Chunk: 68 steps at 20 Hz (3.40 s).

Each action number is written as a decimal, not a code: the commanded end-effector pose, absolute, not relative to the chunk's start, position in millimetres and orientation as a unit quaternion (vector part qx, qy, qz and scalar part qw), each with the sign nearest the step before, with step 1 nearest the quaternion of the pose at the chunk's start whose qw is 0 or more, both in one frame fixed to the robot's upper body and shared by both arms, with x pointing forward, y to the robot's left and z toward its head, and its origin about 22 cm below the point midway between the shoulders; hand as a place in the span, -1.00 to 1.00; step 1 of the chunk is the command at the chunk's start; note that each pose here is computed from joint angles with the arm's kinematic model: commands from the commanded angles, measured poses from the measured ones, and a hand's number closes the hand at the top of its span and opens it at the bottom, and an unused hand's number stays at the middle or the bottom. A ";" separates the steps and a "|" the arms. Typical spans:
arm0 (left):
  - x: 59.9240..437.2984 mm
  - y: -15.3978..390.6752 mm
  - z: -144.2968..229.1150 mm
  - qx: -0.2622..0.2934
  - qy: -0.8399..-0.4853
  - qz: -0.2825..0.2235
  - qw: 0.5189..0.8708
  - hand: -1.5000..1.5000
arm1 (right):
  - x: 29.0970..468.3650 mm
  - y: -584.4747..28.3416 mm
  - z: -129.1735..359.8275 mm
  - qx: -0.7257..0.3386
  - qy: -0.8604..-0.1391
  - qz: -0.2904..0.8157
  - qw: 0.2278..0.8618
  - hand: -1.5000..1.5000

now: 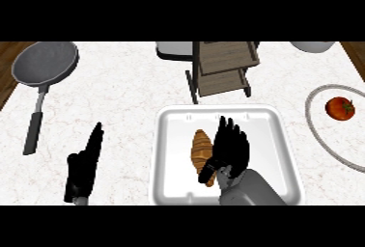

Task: Pick the croissant from the tray and place it in the tiered basket

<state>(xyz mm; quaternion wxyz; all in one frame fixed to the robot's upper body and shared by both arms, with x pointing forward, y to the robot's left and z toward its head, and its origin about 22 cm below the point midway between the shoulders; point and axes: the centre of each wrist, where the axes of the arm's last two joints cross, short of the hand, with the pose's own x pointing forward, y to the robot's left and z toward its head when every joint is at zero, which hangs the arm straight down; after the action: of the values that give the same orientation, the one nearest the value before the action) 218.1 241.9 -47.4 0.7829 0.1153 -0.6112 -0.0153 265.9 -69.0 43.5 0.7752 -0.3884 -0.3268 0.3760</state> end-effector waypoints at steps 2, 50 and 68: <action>220.4 235.2 -58.7 0.115 -0.603 -0.011 0.789 0.00 | 267.3 -60.0 37.0 -0.410 -0.226 0.336 0.817 -1.00; 192.0 262.4 -63.5 0.147 -0.571 0.009 0.808 0.00 | 329.5 -73.8 256.3 -0.601 -0.474 -0.017 0.643 1.00; 214.3 244.6 -55.2 0.117 -0.592 -0.020 0.797 0.00 | 323.0 -49.6 410.8 -0.700 -0.402 -0.085 0.584 1.00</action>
<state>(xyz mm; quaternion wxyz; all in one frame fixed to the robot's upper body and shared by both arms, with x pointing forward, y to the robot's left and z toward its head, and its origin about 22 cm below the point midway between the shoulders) 211.7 245.7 -52.0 0.7876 0.1204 -0.6040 -0.0155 330.9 -60.1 375.3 0.5181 -0.6784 -0.5204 -0.0255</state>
